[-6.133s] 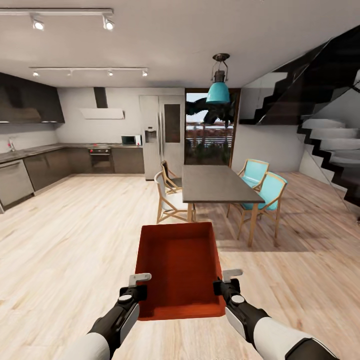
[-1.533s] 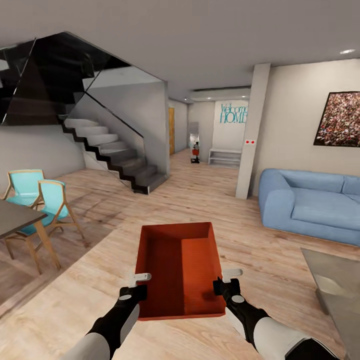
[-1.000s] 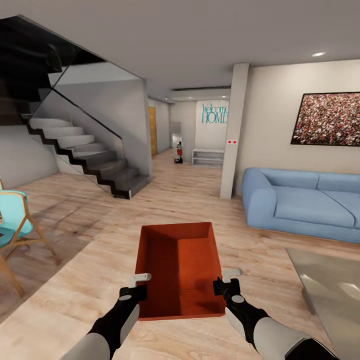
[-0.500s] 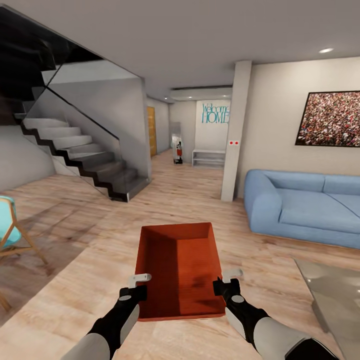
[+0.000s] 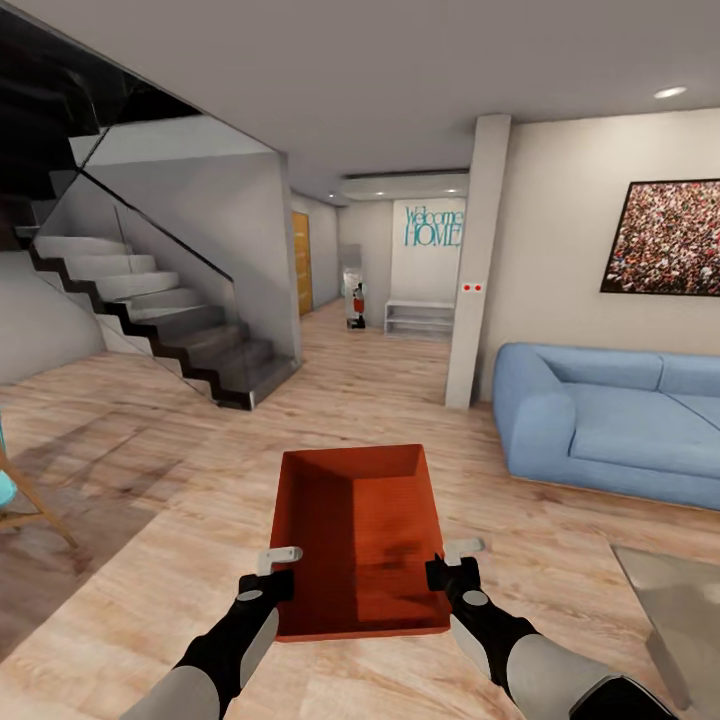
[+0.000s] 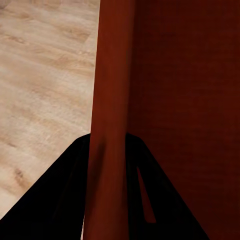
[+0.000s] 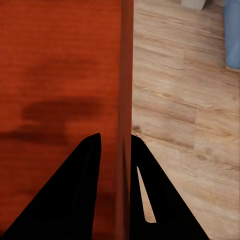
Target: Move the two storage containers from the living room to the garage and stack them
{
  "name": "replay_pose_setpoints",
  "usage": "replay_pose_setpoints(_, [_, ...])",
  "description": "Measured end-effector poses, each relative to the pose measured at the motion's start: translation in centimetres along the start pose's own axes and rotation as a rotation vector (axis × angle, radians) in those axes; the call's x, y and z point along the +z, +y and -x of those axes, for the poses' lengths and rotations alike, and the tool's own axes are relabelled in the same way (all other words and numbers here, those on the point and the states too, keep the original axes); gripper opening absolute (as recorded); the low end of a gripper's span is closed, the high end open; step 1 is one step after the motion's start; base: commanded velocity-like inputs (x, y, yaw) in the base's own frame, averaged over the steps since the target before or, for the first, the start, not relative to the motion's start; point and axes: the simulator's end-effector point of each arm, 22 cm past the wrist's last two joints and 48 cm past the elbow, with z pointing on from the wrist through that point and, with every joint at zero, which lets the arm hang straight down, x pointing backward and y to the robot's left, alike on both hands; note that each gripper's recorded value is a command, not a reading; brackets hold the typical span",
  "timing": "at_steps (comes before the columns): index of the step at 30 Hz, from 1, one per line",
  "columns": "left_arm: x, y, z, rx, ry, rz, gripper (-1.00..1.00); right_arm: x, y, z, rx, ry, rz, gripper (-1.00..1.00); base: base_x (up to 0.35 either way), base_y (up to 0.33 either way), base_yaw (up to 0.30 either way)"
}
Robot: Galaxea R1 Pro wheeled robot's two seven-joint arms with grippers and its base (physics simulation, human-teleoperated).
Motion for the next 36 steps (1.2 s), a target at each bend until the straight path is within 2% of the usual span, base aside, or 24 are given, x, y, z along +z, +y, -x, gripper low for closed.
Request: replay_pose_setpoints(36, [0.0, 0.0, 0.01, 0.0, 0.0, 0.0, -1.0, 0.0, 0.0, 0.0, 0.0, 0.0, 0.0, -1.0, 0.323, 0.0, 0.0])
